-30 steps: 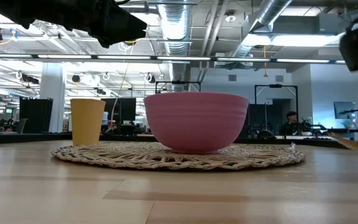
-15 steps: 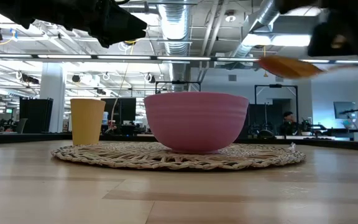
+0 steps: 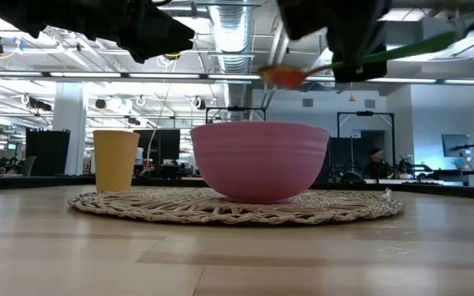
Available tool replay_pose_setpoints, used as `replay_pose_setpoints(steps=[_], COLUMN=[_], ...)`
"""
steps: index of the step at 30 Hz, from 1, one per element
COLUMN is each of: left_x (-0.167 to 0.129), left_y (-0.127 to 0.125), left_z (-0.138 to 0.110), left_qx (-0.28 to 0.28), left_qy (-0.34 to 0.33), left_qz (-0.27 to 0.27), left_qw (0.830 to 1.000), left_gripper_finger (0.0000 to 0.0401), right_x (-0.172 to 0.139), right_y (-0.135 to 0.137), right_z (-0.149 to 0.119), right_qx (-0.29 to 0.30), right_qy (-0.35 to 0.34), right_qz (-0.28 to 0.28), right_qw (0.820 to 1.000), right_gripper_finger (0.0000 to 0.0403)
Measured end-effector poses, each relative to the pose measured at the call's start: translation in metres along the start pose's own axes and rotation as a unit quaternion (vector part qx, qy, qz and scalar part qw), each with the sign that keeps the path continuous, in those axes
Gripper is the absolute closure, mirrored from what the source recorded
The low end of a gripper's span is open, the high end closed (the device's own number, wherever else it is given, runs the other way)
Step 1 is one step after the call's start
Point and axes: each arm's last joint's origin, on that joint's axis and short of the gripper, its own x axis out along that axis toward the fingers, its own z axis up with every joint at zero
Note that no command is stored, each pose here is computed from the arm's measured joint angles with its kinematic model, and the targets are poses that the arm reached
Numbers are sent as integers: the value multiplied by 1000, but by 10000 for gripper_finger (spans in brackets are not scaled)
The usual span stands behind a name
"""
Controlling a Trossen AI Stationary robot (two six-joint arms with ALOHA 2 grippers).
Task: Pick & Place Utensil
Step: Put the green spoon into the pink bowl
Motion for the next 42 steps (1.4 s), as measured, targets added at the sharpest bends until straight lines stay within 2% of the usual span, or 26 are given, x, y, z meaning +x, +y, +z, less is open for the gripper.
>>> replay_pose_setpoints(steps=[3,8,12,18,25,33,42], left_x=[0,0,0,0,0,0,0], left_y=[0,0,0,0,0,0,0], left_z=[0,0,0,0,-1,0,-1], left_qx=[0,0,0,1,1,0,1], left_qy=[0,0,0,2,3,0,3], left_qz=[0,0,0,0,2,2,0], left_qw=[1000,1000,1000,1000,1000,1000,1000], left_gripper_finger=[210,210,210,210,210,210,210], right_x=[-7,-6,12,41,57,52,52], right_y=[-11,-14,-13,-20,-38,-45,-52], right_z=[11,23,30,39,54,67,72], right_qx=[58,97,114,121,123,109,86], right_qy=[-5,9,29,88,107,81,70], right_qz=[11,61,78,95,102,128,131], right_qw=[998,993,990,984,981,982,985], right_gripper_finger=[389,397,399,396,392,391,393])
